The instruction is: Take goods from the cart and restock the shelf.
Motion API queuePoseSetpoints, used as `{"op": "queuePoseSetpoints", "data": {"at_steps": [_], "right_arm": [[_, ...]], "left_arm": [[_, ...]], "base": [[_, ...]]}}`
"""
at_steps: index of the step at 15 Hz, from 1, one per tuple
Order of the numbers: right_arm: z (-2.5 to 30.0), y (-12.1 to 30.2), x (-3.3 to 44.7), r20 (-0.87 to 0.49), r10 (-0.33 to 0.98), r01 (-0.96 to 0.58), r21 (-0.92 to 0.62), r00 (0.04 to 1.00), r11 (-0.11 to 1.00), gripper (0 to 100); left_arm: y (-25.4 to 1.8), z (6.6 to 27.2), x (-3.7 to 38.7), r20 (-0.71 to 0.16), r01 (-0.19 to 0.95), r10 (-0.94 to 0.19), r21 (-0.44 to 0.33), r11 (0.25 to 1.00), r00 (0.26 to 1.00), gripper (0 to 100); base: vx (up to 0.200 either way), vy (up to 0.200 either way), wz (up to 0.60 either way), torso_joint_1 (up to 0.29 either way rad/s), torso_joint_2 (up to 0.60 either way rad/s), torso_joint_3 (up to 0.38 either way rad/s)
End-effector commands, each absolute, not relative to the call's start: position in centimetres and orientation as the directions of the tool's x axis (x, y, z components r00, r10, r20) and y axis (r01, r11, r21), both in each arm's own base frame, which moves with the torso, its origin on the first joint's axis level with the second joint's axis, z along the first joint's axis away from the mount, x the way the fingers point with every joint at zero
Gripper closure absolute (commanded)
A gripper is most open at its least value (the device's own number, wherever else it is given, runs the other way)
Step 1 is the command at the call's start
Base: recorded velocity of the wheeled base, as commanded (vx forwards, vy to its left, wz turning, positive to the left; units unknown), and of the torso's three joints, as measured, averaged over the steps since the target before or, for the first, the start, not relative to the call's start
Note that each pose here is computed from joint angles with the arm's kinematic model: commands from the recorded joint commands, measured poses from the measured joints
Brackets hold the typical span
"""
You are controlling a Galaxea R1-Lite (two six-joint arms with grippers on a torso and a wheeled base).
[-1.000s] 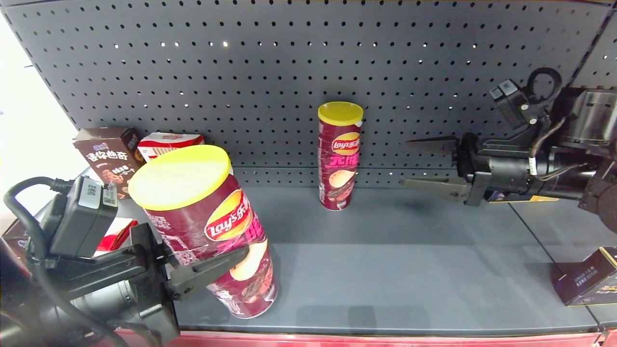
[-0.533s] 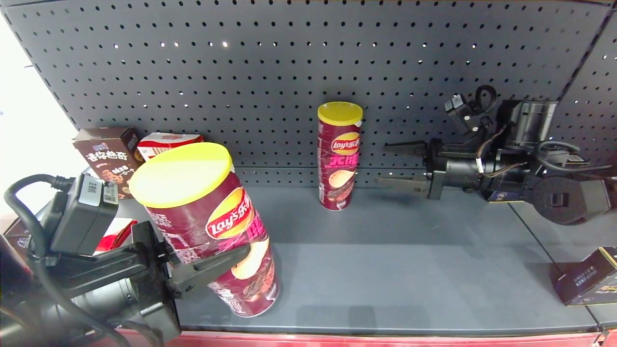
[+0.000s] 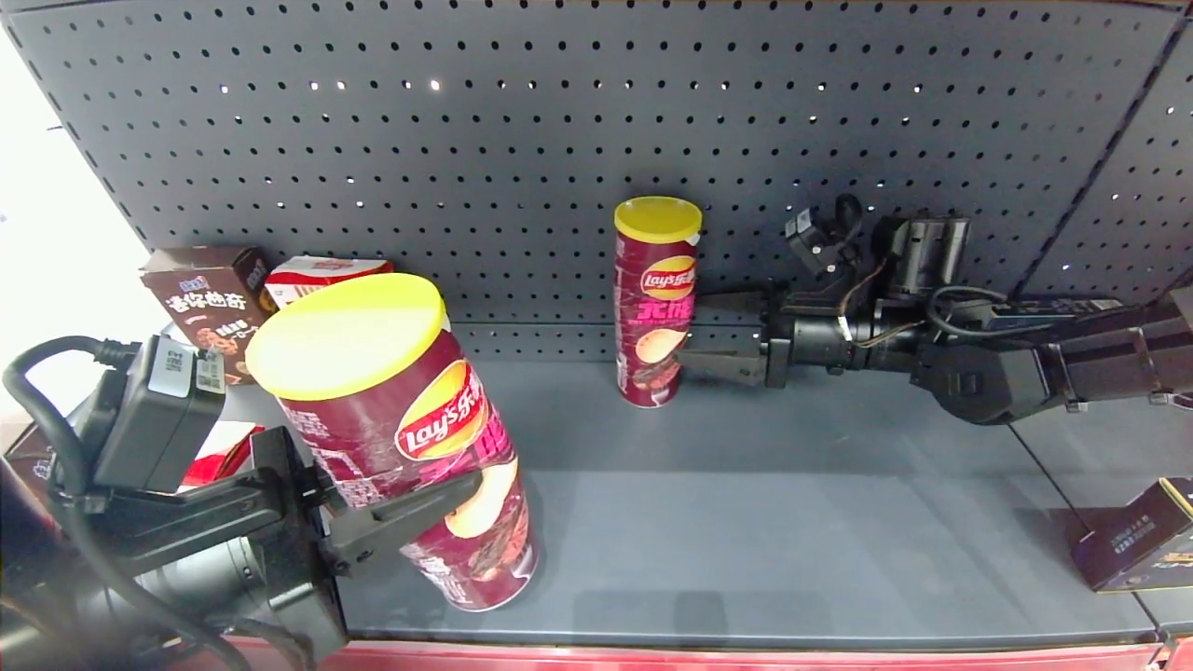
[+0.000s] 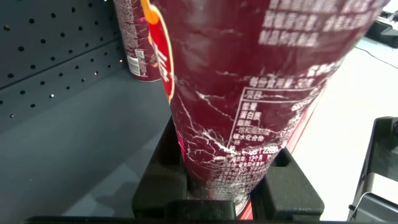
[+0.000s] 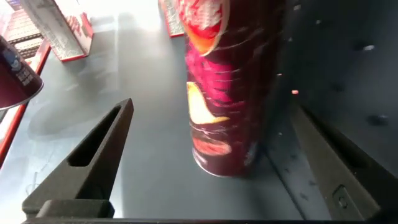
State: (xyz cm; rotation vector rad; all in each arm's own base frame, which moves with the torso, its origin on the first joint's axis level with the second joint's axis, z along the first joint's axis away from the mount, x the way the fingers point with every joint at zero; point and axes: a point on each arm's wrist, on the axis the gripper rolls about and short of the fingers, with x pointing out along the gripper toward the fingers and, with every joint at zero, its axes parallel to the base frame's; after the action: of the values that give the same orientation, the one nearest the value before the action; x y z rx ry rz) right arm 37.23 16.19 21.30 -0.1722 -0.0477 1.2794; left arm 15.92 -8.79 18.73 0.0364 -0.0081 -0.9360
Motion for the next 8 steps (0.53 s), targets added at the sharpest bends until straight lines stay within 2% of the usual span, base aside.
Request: {"op": "queuePoseSetpoints", "data": {"at_steps": [1, 8], "right_arm": [[20.4, 17.2, 37.6, -0.071, 0.961, -0.956, -0.140, 0.269, 0.257, 0], [20.5, 17.8, 36.3, -0.078, 0.967, -0.961, -0.153, 0.243, 0.229, 0]], "left_arm": [[-8.8, 18.7, 15.9, -0.008, 0.804, -0.804, 0.036, 0.594, 0.594, 100], [-8.7, 18.6, 15.8, -0.014, 0.803, -0.803, 0.034, 0.595, 0.596, 100]], "base": [[0.000, 0.000, 0.00, 0.000, 0.00, 0.000], [0.000, 0.000, 0.00, 0.000, 0.00, 0.000]]}}
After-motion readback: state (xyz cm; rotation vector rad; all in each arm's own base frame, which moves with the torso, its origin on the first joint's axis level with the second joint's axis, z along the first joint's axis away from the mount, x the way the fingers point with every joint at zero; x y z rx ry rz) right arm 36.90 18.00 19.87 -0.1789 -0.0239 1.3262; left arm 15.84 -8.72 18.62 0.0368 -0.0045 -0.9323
